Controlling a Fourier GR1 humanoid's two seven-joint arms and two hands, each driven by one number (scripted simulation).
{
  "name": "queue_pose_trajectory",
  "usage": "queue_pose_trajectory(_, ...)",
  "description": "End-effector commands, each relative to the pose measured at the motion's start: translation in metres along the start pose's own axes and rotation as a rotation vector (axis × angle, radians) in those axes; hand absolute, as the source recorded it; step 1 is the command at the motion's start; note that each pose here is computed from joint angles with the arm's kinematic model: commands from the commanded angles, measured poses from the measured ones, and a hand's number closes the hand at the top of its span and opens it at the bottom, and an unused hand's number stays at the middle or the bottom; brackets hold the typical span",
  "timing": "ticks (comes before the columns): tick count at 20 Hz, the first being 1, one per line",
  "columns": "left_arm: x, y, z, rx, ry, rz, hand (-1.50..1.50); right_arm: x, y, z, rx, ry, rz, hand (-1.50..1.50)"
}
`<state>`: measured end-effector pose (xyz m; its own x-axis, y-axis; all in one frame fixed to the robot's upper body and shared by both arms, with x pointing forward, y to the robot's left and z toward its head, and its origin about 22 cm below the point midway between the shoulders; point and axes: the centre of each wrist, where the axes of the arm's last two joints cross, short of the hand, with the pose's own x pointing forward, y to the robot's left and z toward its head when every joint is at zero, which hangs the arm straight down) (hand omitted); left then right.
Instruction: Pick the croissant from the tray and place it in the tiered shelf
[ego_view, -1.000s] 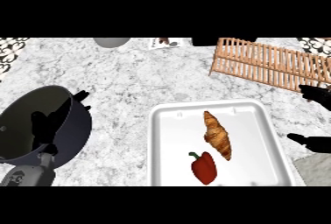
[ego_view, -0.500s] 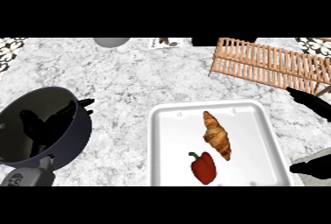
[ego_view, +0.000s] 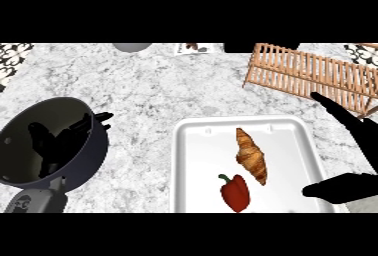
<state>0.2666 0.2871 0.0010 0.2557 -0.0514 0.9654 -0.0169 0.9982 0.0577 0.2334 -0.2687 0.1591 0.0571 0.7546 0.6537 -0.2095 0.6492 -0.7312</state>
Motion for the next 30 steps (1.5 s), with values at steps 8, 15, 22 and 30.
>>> queue_pose_trajectory(8, -0.025, 0.009, 0.005, 0.039, 0.19, 0.038, 0.0, 0.047, 0.061, -0.021, 0.052, 0.171, 0.148, -1.5)
queue_pose_trajectory(15, -0.032, 0.004, 0.004, 0.026, 0.195, 0.02, 0.0, 0.065, 0.079, -0.029, 0.05, 0.25, 0.198, -1.5)
queue_pose_trajectory(22, -0.037, -0.006, 0.016, 0.046, 0.205, 0.013, 0.0, 0.049, 0.111, -0.03, 0.024, 0.279, 0.257, -1.5)
queue_pose_trajectory(30, -0.019, 0.027, 0.014, 0.053, 0.196, 0.015, 0.0, 0.05, 0.142, -0.047, 0.008, 0.308, 0.267, -1.5)
